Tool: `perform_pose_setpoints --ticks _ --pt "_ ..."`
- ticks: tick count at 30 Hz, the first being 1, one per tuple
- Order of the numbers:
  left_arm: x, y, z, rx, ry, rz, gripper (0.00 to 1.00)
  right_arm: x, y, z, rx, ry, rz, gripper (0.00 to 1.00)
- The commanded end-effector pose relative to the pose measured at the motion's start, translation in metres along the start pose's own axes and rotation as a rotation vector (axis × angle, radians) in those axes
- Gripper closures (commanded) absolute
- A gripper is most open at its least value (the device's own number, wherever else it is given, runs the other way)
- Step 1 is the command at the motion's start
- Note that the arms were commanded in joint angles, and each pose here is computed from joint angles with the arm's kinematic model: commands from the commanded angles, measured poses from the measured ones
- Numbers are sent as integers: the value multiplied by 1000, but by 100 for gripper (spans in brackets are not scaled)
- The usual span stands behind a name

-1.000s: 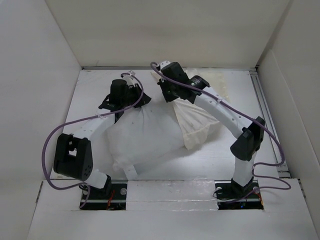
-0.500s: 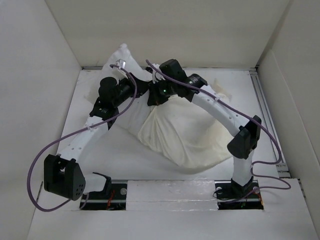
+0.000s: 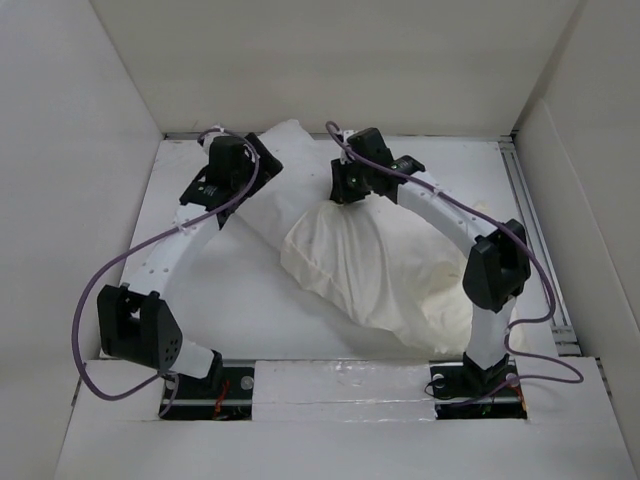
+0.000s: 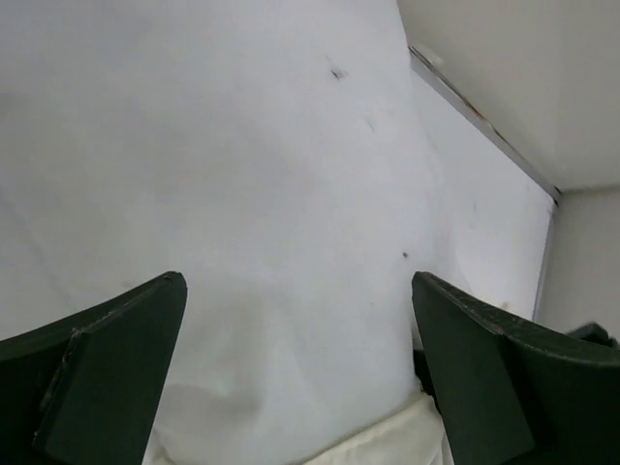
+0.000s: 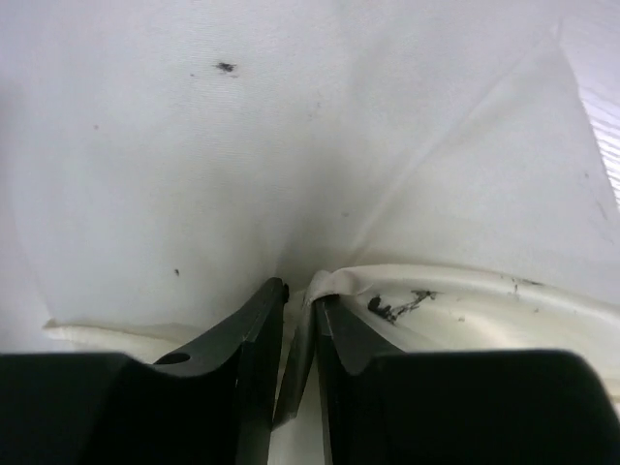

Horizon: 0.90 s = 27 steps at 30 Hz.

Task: Put the pillow into the pillowcase

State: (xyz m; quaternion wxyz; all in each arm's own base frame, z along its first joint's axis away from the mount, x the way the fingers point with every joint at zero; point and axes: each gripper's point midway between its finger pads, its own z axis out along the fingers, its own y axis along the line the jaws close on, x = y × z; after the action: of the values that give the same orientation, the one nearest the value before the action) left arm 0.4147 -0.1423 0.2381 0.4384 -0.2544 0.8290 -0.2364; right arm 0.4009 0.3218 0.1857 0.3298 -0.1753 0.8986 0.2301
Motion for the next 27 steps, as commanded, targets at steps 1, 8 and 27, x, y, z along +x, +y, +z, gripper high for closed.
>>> perform_pose_setpoints --ticks 1,8,27 --pt "-54 36 -32 -239 -194 -48 0 -3 -2 -16 10 -30 -3 73" --pt "-113 127 -39 -497 -316 -85 0 -7 0 -32 41 -52 -24 12" --pt "-109 54 104 333 40 -11 0 4 -40 -59 324 -139 42 0"
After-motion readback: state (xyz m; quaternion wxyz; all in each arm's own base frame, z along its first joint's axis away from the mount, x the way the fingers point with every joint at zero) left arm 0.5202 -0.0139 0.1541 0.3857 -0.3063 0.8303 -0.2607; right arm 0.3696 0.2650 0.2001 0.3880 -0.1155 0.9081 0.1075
